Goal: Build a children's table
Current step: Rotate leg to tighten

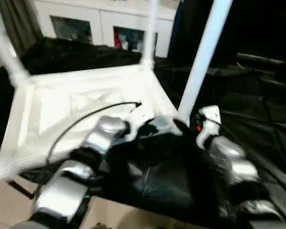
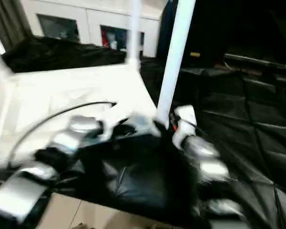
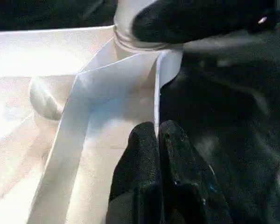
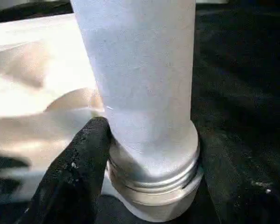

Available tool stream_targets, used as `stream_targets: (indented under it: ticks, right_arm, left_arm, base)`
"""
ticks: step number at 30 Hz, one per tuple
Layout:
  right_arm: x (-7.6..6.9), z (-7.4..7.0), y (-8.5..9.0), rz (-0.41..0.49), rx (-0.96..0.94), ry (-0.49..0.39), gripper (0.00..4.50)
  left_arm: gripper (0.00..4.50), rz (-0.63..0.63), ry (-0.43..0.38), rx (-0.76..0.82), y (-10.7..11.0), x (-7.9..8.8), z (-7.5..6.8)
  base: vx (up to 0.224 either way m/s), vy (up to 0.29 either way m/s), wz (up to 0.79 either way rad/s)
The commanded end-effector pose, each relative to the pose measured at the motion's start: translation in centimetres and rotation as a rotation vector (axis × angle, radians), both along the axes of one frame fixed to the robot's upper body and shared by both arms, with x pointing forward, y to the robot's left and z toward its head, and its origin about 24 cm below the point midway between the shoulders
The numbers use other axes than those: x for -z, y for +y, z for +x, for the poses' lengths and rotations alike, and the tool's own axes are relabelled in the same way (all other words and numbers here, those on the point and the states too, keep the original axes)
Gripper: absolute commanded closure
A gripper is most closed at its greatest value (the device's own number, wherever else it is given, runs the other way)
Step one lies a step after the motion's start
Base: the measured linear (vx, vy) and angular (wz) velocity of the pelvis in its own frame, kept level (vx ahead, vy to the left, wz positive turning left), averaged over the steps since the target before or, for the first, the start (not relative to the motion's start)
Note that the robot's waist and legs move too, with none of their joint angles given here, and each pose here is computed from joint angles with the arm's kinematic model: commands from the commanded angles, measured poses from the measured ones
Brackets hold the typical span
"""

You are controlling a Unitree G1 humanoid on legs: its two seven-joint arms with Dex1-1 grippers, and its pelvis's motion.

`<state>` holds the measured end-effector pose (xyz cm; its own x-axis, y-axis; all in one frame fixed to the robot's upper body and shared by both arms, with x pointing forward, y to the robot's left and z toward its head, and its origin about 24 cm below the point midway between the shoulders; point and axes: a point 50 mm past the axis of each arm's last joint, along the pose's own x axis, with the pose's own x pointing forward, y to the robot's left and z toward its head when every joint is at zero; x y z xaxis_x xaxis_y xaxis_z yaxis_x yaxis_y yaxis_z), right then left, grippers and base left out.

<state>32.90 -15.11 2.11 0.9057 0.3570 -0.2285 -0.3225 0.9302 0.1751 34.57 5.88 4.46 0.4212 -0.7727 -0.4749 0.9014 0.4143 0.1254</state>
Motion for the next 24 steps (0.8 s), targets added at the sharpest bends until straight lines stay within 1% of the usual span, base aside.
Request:
stream_targets:
  ticks: [1, 4, 5, 6, 7, 8, 10, 11, 12, 14, 15, 22, 23, 24]
  right_arm:
    - [2.4, -1.0, 1.1, -0.072, -0.024, 0.113, 1.90]
    - [1.9, -0.8, 1.7, -0.063, -0.064, 0.073, 1.90]
    - [1.6, -0.8, 1.7, -0.073, -0.086, 0.043, 1.55]
    - [1.4, -0.8, 1.6, -0.053, -0.104, 0.033, 1.34]
    - [1.1, -0.8, 1.4, -0.037, -0.134, 0.018, 1.20]
    - [1.1, -0.8, 1.4, -0.040, -0.138, 0.016, 1.18]
    - [0.7, -0.9, 1.0, -0.062, -0.194, -0.011, 0.99]
    - [0.3, -1.0, 0.6, -0.070, -0.264, -0.032, 0.99]
    - [0.2, -1.1, 0.5, -0.071, -0.273, -0.034, 0.99]
    - [-0.1, -1.4, 0.1, -0.075, -0.358, -0.046, 0.99]
    - [-0.4, -1.9, -0.5, -0.083, -0.453, -0.056, 0.99]
    - [-0.4, -1.9, -0.5, -0.083, -0.453, -0.056, 0.99]
    - [-0.4, -2.0, -0.6, -0.085, -0.466, -0.057, 0.99]
    - [-0.6, -2.4, -1.1, -0.084, -0.527, -0.059, 0.99]
  left_arm:
    - [4.50, -0.023, 0.001, 0.060, -2.2, -0.1, -0.5]
    - [4.50, -0.018, 0.004, 0.067, -2.1, 0.0, -0.6]
    - [4.50, -0.015, 0.005, 0.066, -1.8, 0.0, -0.5]
    - [4.50, -0.014, 0.008, 0.073, -1.5, 0.0, -0.5]
    - [4.50, -0.010, 0.013, 0.084, -1.1, 0.0, -0.5]
    - [4.50, -0.010, 0.013, 0.085, -1.0, 0.0, -0.5]
    - [4.50, -0.007, 0.020, 0.099, -0.4, 0.1, -0.5]
    - [4.50, -0.007, 0.030, 0.124, 0.1, 0.1, -0.7]
    - [4.50, -0.007, 0.031, 0.128, 0.1, 0.0, -0.7]
    - [4.50, -0.010, 0.046, 0.163, 0.6, 0.0, -0.9]
    - [4.50, -0.014, 0.062, 0.207, 1.2, 0.0, -1.2]
    - [4.50, -0.014, 0.062, 0.207, 1.2, 0.0, -1.2]
    - [4.50, -0.014, 0.063, 0.214, 1.3, 0.0, -1.3]
    - [4.50, -0.015, 0.076, 0.258, 1.9, 0.0, -1.6]
  base:
    - [0.000, 0.000, 0.00]
    - [0.000, 0.000, 0.00]
    - [0.000, 0.000, 0.00]
    - [0.000, 0.000, 0.00]
    - [0.000, 0.000, 0.00]
    - [0.000, 0.000, 0.00]
    - [0.000, 0.000, 0.00]
    - [0.000, 0.000, 0.00]
    - [0.000, 0.000, 0.00]
    - [0.000, 0.000, 0.00]
    - [0.000, 0.000, 0.00]
    - [0.000, 0.000, 0.00]
    - [0.000, 0.000, 0.00]
    - [0.000, 0.000, 0.00]
